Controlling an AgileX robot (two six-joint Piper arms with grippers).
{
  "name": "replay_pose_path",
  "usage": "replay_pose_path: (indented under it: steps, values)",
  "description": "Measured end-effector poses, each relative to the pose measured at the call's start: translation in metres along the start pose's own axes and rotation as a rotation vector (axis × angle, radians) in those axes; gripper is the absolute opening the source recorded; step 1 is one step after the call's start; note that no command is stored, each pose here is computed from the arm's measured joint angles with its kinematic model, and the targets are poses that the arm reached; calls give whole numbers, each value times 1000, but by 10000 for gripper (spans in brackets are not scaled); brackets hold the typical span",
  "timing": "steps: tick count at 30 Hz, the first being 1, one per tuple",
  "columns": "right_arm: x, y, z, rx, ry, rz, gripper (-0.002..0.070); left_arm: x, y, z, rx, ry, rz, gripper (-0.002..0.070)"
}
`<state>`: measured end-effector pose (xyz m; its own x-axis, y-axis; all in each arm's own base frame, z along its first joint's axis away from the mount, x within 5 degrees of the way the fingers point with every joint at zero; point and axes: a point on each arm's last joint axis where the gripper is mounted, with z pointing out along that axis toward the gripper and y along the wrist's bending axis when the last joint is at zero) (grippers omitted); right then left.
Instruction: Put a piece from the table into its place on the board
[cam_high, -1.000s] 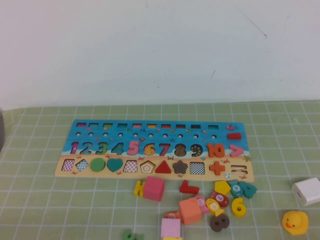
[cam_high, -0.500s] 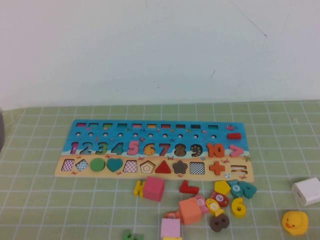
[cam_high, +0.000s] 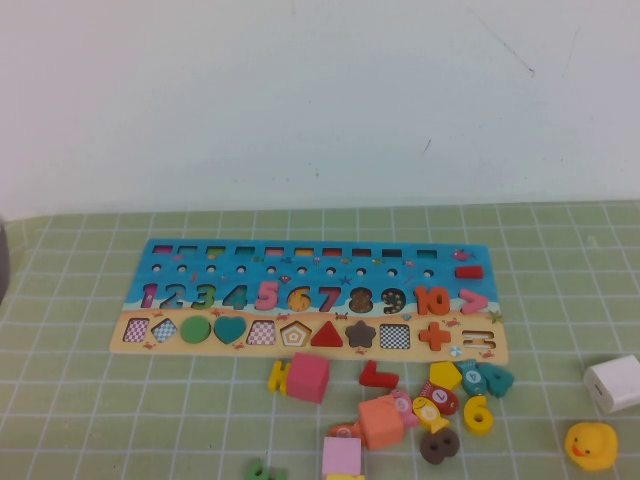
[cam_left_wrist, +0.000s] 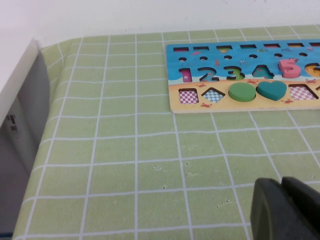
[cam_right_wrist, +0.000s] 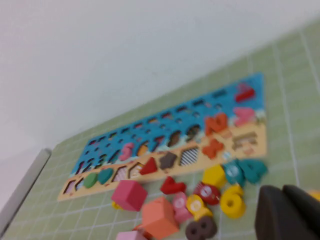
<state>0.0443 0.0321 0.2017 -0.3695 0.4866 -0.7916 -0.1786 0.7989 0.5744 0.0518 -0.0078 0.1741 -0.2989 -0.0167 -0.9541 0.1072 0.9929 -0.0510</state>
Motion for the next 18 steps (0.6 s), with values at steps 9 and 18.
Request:
replay_pose_path:
  steps: [9,18]
  values:
    - [-71,54,-25,61,235,-481,-1,0,0,0,0,0,0,-1]
    - [-121,63,1,184,582,-615,-1,0,0,0,0,0,0,-1]
